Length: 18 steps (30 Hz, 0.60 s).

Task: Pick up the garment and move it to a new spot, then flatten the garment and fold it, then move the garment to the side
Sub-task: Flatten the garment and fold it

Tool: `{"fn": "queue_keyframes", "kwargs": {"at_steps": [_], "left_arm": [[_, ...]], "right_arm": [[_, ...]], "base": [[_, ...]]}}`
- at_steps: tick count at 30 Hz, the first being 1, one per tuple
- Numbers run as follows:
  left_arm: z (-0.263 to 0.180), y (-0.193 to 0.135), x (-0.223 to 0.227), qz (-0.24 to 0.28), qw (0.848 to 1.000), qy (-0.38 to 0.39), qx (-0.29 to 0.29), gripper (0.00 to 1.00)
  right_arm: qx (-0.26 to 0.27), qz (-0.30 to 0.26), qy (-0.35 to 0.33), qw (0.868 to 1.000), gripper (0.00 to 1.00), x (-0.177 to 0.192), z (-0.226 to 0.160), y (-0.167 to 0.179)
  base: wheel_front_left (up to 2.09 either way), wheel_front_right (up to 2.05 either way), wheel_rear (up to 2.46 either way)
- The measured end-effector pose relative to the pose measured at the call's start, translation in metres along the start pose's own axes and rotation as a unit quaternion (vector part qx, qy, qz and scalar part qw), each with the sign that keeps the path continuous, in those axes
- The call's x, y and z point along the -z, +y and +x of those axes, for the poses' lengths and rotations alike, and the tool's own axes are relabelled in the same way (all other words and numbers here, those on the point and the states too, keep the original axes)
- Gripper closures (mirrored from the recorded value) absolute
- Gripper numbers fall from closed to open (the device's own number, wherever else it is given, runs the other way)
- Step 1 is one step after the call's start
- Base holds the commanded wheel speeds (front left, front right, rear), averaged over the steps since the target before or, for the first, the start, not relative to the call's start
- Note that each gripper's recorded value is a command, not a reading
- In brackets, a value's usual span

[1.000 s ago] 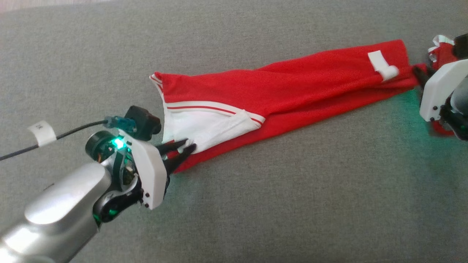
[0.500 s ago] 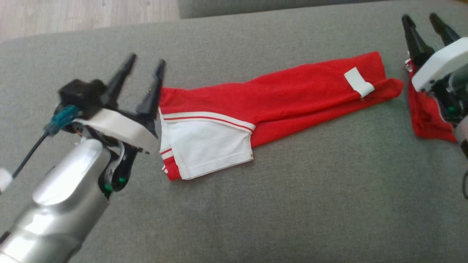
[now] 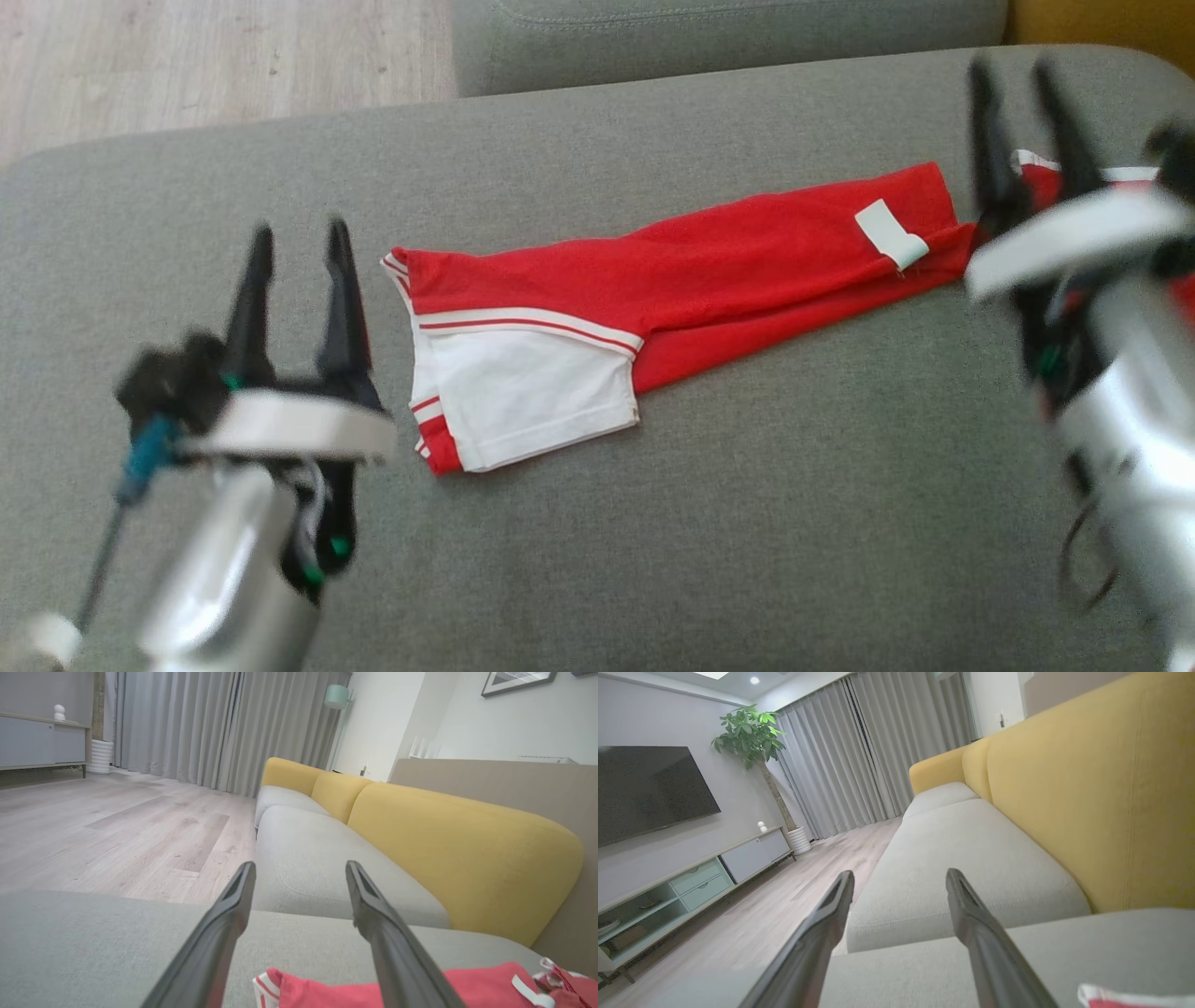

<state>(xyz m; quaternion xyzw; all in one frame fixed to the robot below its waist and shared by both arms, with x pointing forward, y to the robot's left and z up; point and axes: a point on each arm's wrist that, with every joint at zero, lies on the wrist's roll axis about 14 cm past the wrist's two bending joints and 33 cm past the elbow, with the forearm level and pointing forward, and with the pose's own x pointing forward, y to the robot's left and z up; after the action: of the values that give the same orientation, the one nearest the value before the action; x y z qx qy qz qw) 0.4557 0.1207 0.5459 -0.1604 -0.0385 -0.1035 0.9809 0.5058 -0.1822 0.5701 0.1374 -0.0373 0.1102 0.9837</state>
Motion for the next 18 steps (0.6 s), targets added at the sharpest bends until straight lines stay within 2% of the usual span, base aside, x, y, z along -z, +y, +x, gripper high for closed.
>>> {"fn": "queue_keyframes", "kwargs": {"at_steps": [5,7,11,18], "left_arm": [[-0.03,0.001,0.033,0.009,1.0,0.025,-0.015,0.0],[-0.036,0.0,0.04,0.01,0.999,0.031,-0.015,0.0],[-0.041,0.001,0.047,0.007,0.999,0.034,-0.02,0.0],[-0.04,0.005,0.049,0.013,0.999,0.033,-0.016,0.0]], "right_arm": [[0.026,0.038,0.045,0.998,0.0,0.069,-0.048,0.013],[0.034,0.043,0.054,0.997,0.0,0.083,-0.059,0.017],[0.044,0.054,0.057,0.996,0.0,0.093,-0.068,0.023],[0.039,0.033,0.061,0.997,0.0,0.096,-0.061,0.022]], "base": [[0.0,0.0,0.0],[0.0,0.0,0.0],[0.0,0.0,0.0],[0.0,0.0,0.0]]}}
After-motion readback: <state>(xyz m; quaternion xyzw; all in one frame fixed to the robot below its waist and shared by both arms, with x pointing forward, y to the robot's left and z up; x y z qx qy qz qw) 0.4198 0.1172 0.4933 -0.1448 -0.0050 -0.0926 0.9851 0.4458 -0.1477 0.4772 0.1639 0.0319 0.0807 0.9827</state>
